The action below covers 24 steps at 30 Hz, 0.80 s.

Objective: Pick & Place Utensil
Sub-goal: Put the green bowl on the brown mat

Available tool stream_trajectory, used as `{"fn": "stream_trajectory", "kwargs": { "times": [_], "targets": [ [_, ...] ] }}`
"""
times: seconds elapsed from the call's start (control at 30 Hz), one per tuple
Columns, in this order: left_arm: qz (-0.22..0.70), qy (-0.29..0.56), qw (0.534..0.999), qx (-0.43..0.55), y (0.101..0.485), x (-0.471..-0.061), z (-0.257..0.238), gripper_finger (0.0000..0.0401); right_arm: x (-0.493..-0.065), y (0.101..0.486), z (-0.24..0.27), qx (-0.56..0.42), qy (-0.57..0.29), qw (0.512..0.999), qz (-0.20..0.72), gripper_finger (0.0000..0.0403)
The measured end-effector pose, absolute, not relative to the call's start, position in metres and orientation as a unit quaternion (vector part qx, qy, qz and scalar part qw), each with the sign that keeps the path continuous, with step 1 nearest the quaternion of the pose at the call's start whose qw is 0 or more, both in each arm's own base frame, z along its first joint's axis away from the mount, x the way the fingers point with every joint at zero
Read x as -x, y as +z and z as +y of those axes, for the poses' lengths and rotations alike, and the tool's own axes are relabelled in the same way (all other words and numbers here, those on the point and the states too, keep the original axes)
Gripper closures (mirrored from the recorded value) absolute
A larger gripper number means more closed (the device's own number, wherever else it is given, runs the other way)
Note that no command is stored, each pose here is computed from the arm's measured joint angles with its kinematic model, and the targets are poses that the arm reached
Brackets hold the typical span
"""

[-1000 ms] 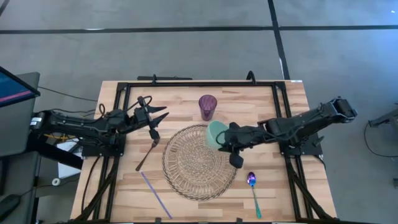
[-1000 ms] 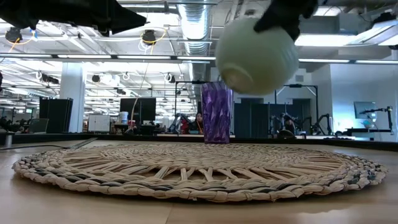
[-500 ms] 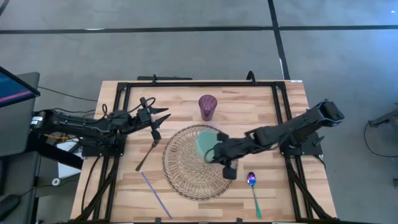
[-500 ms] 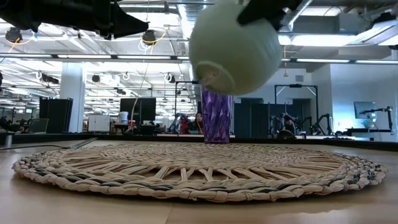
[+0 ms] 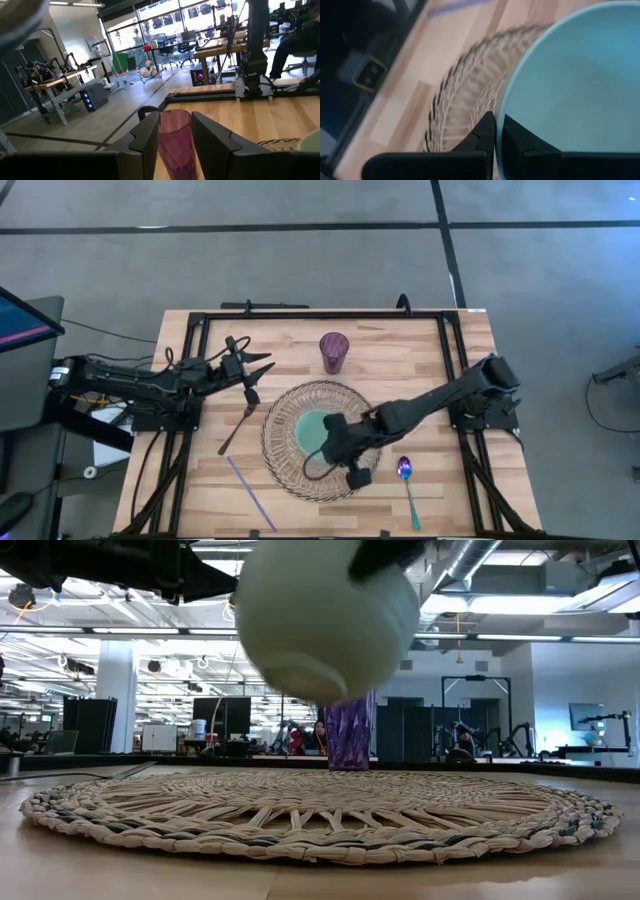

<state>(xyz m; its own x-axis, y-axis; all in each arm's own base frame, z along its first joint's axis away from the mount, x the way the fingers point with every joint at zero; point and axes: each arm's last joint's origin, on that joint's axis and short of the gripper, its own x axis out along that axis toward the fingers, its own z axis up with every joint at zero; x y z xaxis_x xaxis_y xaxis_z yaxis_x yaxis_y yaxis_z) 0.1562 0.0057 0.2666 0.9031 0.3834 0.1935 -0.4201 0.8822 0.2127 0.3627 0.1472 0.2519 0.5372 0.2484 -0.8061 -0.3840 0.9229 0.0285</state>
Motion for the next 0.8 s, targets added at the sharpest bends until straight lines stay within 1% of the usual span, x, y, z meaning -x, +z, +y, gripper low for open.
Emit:
{"fn": "stream_trajectory", "kwargs": {
  "times": [0.13,0.3,0.4,0.53,0.8],
  "targets": [
    [-0.066,0.206,0.968,-0.128,0.264,-0.159,0.006,0.0284,-0.371,0.244,0.156,0.086,0.190,0.870,0.447,0.0397],
    [-0.053,0.205,0.969,-0.131,0.261,-0.162,0.005,0.0284,-0.370,0.220,0.167,0.098,0.200,0.847,0.483,0.0397],
    [-0.045,0.204,0.969,-0.133,0.259,-0.164,0.005,0.0284,-0.372,0.215,0.177,0.104,0.206,0.849,0.475,0.0397],
    [-0.035,0.202,0.969,-0.135,0.256,-0.167,0.005,0.0284,-0.370,0.201,0.186,0.112,0.207,0.839,0.490,0.0397],
    [-0.023,0.201,0.970,-0.138,0.252,-0.171,0.005,0.0284,-0.366,0.201,0.196,0.092,0.179,0.848,0.490,0.0397]
  ]
}}
